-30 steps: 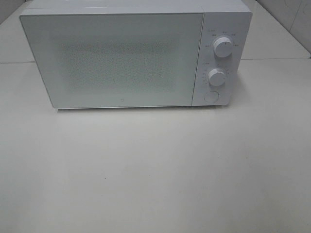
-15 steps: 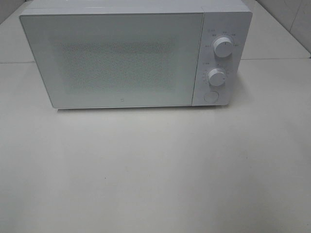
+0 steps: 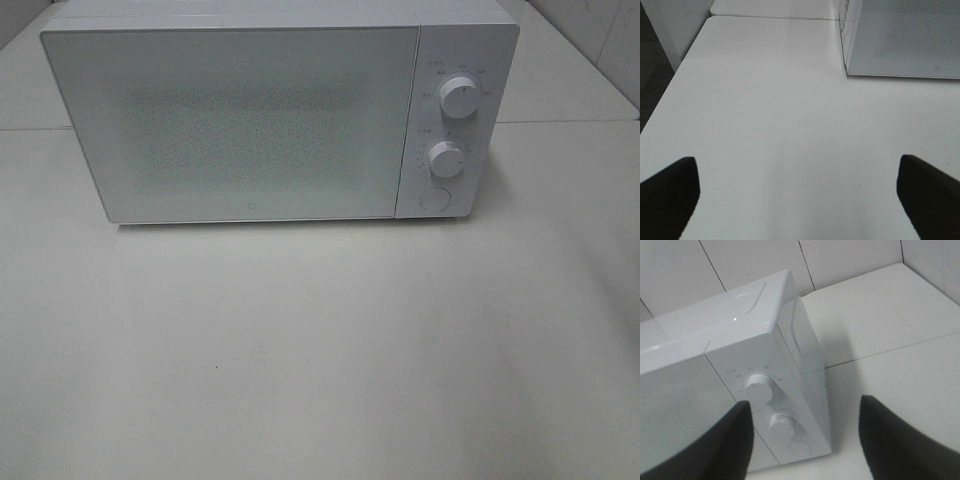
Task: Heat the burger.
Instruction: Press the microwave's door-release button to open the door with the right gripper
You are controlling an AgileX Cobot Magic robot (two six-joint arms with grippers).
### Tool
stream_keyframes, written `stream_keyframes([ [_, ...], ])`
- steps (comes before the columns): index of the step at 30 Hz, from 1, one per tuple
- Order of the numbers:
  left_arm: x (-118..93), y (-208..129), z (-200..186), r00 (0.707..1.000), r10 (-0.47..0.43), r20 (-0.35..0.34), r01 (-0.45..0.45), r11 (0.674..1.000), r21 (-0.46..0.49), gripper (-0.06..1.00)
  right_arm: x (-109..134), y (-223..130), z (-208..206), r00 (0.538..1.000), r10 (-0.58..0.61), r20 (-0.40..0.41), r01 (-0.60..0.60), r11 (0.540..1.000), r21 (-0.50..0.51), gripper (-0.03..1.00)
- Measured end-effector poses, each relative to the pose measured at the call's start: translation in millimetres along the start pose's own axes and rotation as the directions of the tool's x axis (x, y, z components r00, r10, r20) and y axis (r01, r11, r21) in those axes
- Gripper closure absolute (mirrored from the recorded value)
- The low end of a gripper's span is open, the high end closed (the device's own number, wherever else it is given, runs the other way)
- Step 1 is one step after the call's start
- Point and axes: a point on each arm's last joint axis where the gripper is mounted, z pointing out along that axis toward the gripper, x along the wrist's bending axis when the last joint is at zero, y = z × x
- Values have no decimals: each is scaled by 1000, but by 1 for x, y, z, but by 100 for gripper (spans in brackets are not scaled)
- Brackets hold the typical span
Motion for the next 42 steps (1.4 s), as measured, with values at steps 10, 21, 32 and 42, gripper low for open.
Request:
stream_keyframes([
  [10,0,0,0,1000,0,0,0,1000,0,-5,-5,-17,38,891,454,33,-455,889,58,94],
  [21,0,0,0,1000,0,0,0,1000,0,-5,2,-47,73,613,787,76,-788,601,130,94],
  [32,0,0,0,1000,0,0,0,1000,0,-5,29,-100,104,461,873,160,-883,434,177,94],
  [42,0,0,0,1000,0,0,0,1000,0,-5,36,-127,143,421,872,248,-907,399,138,94],
])
